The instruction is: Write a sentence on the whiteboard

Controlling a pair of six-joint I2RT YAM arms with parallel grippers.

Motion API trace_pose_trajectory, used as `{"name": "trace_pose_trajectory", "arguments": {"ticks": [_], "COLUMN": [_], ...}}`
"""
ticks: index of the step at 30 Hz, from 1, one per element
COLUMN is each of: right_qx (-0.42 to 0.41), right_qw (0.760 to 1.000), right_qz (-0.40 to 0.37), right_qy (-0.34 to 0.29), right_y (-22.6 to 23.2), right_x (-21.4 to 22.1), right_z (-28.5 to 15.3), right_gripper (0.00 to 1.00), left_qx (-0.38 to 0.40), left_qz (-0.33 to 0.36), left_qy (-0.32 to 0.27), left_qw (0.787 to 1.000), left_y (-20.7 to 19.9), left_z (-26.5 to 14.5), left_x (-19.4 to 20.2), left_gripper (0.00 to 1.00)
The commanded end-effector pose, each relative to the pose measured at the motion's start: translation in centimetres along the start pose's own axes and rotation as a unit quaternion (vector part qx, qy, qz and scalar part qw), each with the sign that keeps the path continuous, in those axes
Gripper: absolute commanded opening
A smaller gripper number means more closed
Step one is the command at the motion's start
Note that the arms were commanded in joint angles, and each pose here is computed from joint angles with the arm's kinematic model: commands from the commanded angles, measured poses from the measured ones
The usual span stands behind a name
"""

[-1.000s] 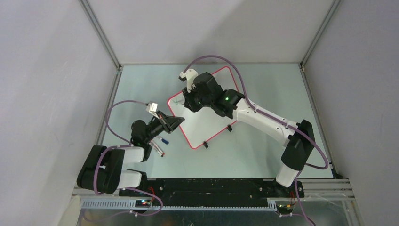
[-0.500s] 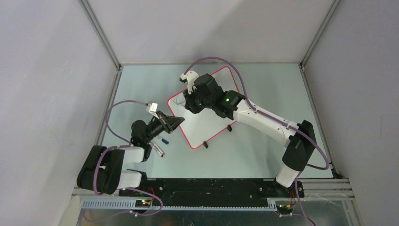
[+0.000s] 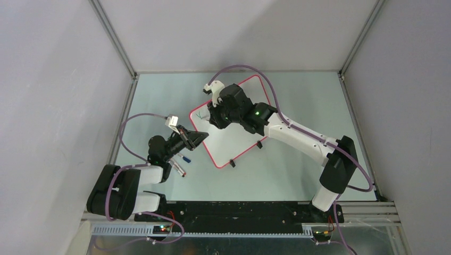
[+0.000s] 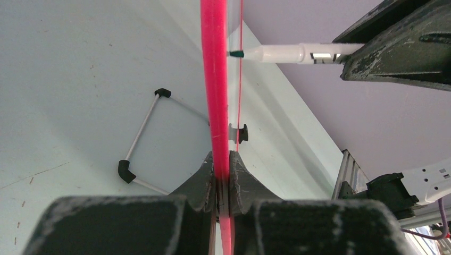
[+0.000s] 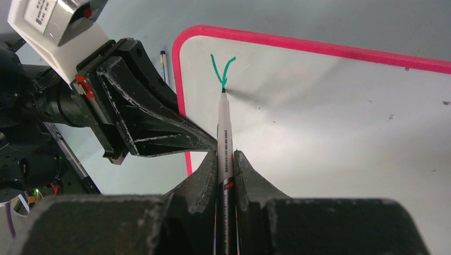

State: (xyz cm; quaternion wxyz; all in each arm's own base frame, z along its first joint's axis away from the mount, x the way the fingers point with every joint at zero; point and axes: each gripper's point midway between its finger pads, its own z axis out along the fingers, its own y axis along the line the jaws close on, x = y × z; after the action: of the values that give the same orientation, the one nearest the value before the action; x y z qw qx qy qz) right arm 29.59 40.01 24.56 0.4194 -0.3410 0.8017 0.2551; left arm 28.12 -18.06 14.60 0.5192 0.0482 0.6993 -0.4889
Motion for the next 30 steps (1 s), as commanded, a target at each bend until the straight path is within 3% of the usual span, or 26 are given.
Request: {"name": "trace_pose_trajectory", "arguments": {"ticks": [1, 12, 23, 30], "right_qx": [0.013, 0.011, -0.029, -0.031], "right_qw": [1.0, 1.0, 0.998, 0.998], "right_qz": [0.001, 0.004, 0.012, 0.032], "right_qy": [0.004, 0.001, -0.052, -0.053], "right_y": [-0.4, -0.2, 0.7, -0.6], "right_x": [0.4, 0.4, -2.9, -2.8], "right_z": [-1.0, -1.7, -3.8, -3.6], "right_gripper": [0.0, 0.0, 0.0, 0.0], "left_qx": [-0.005, -0.005, -0.004, -0.005], "left_qz": [0.05, 0.051, 0.05, 0.049], "left_qy": [-0.006, -0.006, -0.005, -0.005], "left_qw": [0.999, 0.999, 0.999, 0.999], "left_y": [0.4, 0.4, 0.4, 0.4], "left_z": [0.1, 0.1, 0.1, 0.1], "left_x": [-0.5, -0.6, -0.5, -0.5], "left_gripper": [0.04, 0.04, 0.04, 0.04]}}
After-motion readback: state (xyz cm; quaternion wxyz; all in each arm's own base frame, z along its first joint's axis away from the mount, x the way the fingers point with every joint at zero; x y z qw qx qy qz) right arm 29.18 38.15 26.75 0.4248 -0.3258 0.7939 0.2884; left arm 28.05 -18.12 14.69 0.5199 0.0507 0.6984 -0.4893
